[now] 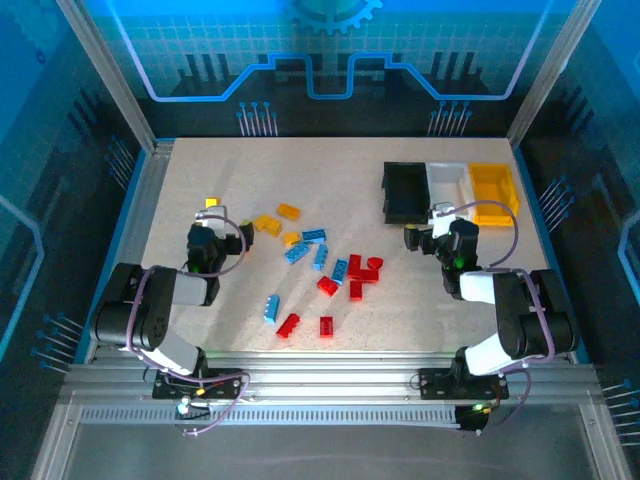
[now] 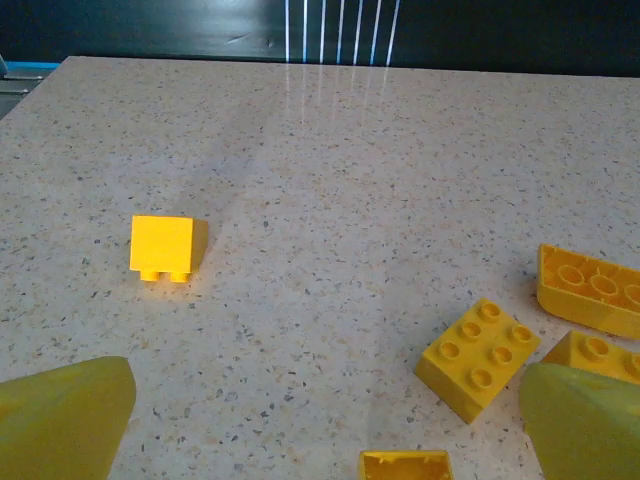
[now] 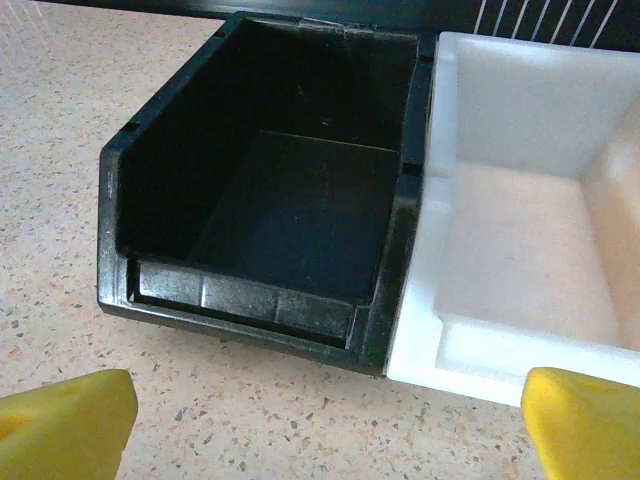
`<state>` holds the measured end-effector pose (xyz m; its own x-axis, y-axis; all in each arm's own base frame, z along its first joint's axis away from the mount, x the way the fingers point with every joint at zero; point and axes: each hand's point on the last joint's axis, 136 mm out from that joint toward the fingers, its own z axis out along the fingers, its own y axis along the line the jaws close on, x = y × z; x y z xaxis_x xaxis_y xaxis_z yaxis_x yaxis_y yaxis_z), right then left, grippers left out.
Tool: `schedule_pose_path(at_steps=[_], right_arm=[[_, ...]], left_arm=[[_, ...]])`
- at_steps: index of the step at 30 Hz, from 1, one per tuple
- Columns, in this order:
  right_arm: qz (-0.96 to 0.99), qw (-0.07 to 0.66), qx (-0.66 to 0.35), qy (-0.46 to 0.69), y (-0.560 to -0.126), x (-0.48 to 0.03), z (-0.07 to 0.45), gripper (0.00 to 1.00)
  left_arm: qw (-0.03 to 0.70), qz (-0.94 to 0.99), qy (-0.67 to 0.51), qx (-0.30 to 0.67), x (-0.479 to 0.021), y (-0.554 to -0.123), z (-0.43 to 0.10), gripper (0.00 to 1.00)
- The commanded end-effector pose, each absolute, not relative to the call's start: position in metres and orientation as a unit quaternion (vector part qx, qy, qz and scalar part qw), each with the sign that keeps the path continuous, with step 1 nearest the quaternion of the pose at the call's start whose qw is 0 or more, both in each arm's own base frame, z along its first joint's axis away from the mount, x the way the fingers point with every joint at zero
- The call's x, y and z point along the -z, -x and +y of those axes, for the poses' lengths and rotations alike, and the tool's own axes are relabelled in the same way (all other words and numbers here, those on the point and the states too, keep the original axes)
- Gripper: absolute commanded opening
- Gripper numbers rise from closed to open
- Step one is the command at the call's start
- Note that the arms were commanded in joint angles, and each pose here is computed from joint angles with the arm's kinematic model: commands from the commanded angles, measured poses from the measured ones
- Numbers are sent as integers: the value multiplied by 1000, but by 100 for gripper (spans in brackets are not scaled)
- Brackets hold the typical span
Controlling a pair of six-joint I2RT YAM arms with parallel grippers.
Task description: Sort the legos into containers by color
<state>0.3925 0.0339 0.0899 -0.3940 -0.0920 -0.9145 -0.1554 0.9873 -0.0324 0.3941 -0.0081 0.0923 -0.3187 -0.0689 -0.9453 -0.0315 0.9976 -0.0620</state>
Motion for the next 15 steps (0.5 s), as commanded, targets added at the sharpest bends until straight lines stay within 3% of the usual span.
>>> schedule_pose_path(at_steps=[1,15], right_arm=[[831,550,-28,77,-397,-94,34,100],[832,549,-29,77,-397,-93,34,100]], left_arm=[[584,811,24,17,-96,-397,-7,99],[584,811,30,14,-96,-398,-4,99]])
